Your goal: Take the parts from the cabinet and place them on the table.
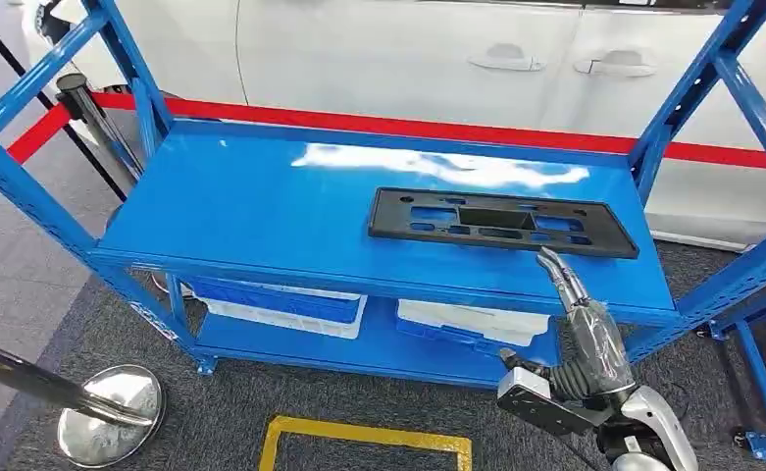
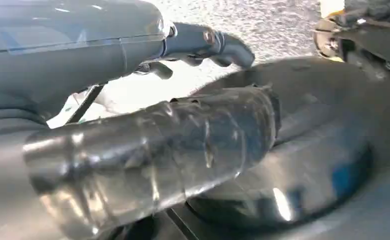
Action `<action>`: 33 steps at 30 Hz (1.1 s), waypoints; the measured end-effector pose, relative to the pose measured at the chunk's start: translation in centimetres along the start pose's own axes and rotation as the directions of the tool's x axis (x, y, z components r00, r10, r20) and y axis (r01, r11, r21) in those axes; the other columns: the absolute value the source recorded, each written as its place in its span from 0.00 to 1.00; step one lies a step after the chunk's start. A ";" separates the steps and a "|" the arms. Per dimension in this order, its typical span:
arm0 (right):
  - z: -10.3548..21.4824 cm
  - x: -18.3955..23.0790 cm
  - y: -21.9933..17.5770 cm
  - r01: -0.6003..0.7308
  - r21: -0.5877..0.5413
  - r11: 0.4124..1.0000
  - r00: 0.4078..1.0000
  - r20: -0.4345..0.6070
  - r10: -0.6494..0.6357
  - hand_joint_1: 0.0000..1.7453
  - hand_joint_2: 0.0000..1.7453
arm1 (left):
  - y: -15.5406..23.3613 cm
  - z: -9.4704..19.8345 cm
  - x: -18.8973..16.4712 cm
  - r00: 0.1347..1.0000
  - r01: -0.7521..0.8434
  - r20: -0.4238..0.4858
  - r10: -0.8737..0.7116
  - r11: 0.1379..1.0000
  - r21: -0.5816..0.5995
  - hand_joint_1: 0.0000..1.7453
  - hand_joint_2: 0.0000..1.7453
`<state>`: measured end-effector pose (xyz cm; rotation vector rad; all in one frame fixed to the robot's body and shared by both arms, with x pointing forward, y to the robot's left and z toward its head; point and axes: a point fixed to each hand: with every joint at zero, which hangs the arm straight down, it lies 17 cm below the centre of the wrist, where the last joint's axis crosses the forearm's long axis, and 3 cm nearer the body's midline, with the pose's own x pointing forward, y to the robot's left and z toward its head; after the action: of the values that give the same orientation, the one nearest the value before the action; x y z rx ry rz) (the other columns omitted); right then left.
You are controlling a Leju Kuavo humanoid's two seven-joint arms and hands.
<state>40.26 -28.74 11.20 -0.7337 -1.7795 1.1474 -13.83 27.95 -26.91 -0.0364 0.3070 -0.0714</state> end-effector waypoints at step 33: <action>-2.3 -0.4 0.0 -0.101 0.016 0.995 0.995 0.027 0.101 0.00 1.00 | 7.0 0.5 -1.3 0.997 0.021 -0.074 -0.013 0.994 0.111 0.00 0.00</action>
<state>42.52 -28.14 11.51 -0.8097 -1.7689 1.2429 -14.42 35.05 -26.41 0.0752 0.3754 -0.1069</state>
